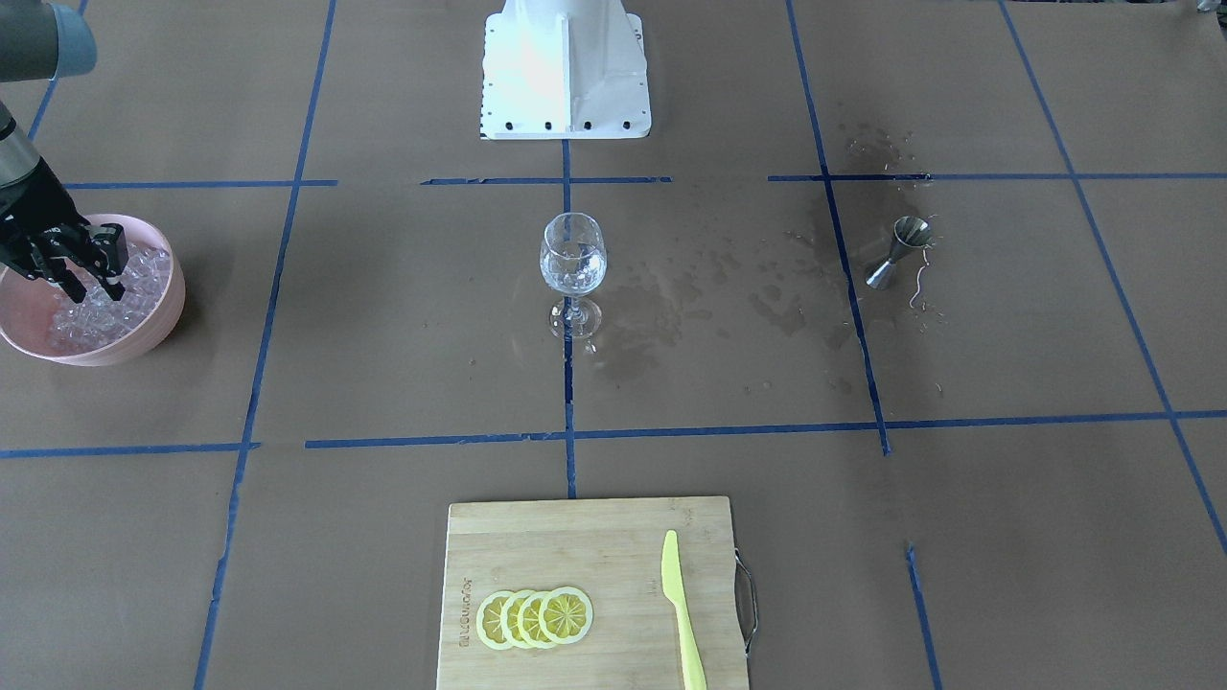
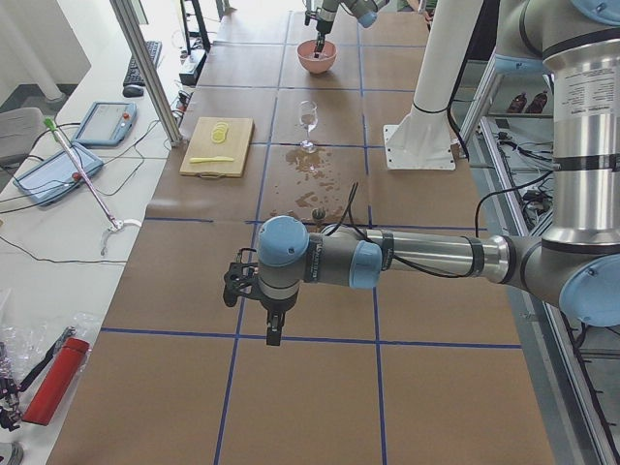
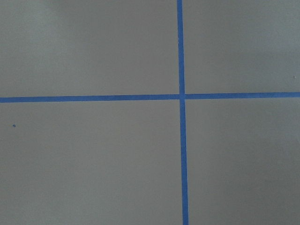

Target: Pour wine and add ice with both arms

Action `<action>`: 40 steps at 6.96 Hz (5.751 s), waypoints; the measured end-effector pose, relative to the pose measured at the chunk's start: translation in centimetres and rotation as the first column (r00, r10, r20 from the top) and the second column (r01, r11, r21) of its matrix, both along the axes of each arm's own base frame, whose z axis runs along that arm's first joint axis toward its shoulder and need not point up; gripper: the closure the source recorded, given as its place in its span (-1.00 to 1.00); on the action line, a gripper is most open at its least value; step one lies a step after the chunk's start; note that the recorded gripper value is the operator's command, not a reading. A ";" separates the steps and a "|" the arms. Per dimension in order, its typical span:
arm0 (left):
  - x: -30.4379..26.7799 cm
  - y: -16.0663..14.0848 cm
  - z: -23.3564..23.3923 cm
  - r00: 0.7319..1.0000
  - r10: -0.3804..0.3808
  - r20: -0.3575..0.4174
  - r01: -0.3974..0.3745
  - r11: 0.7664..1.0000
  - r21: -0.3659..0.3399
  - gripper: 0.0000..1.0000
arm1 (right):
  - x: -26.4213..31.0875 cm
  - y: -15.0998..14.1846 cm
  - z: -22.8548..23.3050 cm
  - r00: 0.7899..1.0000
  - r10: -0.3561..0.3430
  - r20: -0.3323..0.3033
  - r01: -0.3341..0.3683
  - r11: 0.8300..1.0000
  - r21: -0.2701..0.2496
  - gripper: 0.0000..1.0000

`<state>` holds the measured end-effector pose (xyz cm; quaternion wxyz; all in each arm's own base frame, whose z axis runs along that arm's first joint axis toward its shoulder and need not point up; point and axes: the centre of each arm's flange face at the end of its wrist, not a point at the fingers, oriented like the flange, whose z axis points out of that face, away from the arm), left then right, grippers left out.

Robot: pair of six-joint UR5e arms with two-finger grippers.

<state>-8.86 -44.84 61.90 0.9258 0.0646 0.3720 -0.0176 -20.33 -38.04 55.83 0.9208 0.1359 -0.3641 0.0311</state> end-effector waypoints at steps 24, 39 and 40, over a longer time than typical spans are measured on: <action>0.0 1.4 0.7 0.987 0.153 0.037 -0.157 0.979 0.129 -1.00 | -20.8 -2.1 -47.2 0.981 0.025 0.194 -0.016 0.999 -0.049 1.00; 0.0 1.5 0.7 0.987 0.155 0.037 -0.159 0.979 0.130 -1.00 | -30.3 -2.1 -50.9 0.995 0.076 0.064 -0.071 0.995 -0.073 -1.00; 0.0 1.5 0.7 0.987 0.156 0.036 -0.159 0.978 0.132 -1.00 | -28.7 -2.7 -50.3 0.996 0.064 0.068 -0.060 0.996 -0.059 -1.00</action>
